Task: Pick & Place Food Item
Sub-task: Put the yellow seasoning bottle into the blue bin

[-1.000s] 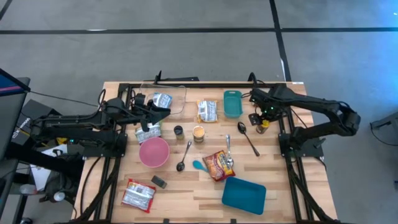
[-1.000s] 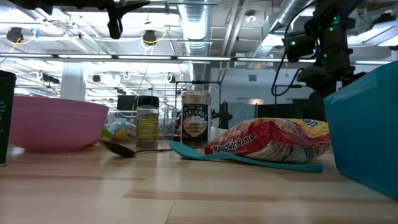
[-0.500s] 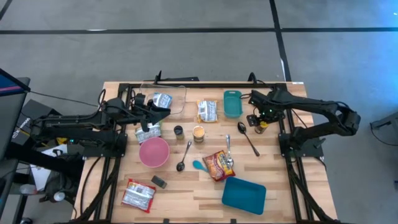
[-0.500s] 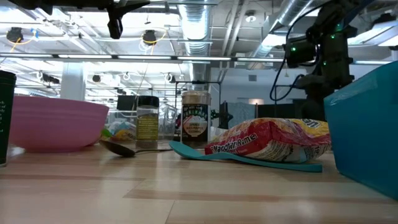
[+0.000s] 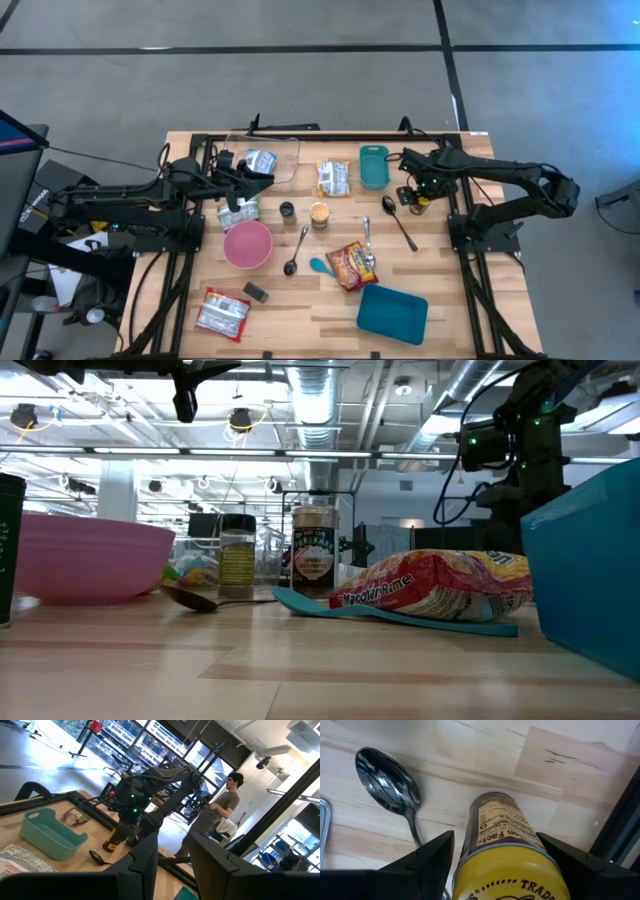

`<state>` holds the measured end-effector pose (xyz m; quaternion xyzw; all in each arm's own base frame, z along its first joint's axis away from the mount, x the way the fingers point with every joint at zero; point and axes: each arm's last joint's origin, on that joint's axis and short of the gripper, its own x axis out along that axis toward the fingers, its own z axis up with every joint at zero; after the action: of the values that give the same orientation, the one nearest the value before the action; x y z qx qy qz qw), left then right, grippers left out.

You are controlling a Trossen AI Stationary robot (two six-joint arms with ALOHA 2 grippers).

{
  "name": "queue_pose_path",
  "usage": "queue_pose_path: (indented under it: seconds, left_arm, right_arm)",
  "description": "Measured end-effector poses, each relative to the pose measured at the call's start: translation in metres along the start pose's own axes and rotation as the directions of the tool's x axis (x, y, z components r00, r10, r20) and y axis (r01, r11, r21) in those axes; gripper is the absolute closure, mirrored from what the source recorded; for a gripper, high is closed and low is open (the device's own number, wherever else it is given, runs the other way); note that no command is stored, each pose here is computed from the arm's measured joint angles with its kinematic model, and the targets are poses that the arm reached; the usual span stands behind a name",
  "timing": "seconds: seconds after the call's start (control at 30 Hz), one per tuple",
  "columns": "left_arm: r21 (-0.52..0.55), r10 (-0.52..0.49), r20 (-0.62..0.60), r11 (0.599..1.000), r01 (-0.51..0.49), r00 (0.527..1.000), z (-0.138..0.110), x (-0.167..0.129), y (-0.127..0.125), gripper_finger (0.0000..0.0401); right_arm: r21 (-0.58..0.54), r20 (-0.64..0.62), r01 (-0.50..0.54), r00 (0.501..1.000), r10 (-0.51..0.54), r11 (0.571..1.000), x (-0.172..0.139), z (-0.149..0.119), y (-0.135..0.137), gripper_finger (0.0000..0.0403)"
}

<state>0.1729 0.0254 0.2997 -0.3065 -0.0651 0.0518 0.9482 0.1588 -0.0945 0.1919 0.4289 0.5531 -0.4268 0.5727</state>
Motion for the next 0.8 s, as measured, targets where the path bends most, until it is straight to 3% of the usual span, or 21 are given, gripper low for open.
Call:
queue_pose_path:
  seconds: [0.57,0.8]
  left_arm:
    - [0.000,0.000,0.000,1.000,0.000,1.000,0.000,0.000,0.000,0.0295]
    - [0.000,0.000,0.000,1.000,0.000,1.000,0.000,0.000,0.000,0.0295]
  right_arm:
    - [-0.015,0.000,0.000,1.000,0.000,1.000,0.001,0.000,0.000,0.0133]
    - [-0.027,-0.026,0.024,0.999,-0.025,0.999,0.017,-0.006,-0.007,0.0133]
